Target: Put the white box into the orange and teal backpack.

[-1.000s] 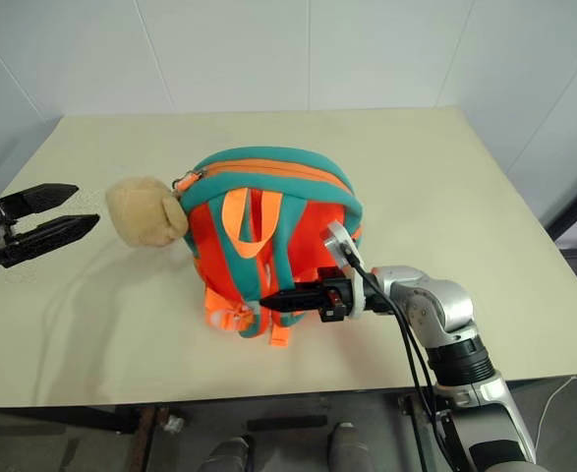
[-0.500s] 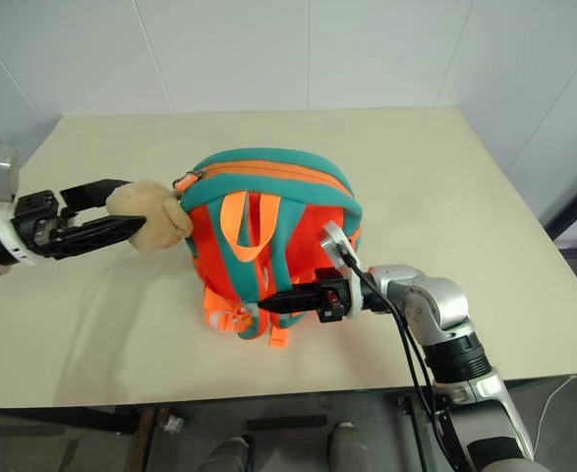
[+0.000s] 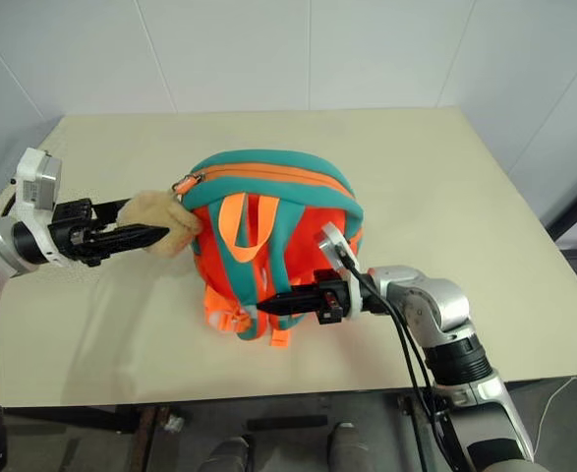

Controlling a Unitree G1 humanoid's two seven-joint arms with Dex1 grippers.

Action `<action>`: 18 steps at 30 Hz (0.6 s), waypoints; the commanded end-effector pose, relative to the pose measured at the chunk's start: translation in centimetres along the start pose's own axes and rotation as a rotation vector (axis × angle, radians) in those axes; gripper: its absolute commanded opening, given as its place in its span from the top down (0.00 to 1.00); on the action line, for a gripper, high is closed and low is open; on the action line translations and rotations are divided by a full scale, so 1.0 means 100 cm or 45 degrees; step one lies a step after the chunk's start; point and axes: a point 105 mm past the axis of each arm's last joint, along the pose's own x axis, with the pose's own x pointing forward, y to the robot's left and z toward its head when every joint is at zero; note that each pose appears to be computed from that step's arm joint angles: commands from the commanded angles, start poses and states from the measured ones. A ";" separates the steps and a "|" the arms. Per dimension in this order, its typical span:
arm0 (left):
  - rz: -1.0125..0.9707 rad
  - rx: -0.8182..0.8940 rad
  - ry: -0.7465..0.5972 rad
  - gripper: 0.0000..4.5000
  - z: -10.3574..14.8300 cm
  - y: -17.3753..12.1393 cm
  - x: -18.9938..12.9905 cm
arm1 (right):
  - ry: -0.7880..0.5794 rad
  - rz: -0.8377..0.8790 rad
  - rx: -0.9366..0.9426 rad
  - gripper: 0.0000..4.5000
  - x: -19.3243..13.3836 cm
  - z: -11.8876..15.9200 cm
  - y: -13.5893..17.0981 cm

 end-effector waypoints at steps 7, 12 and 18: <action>0.170 0.076 0.328 0.68 -0.002 0.031 -0.050 | -0.026 0.024 -0.049 1.00 0.004 0.004 0.008; 0.121 0.006 0.569 0.68 -0.055 0.042 -0.041 | -0.045 0.001 -0.066 1.00 0.004 0.006 0.007; 0.020 -0.001 0.589 0.68 -0.092 0.043 -0.001 | -0.062 -0.029 -0.051 1.00 0.001 0.007 0.007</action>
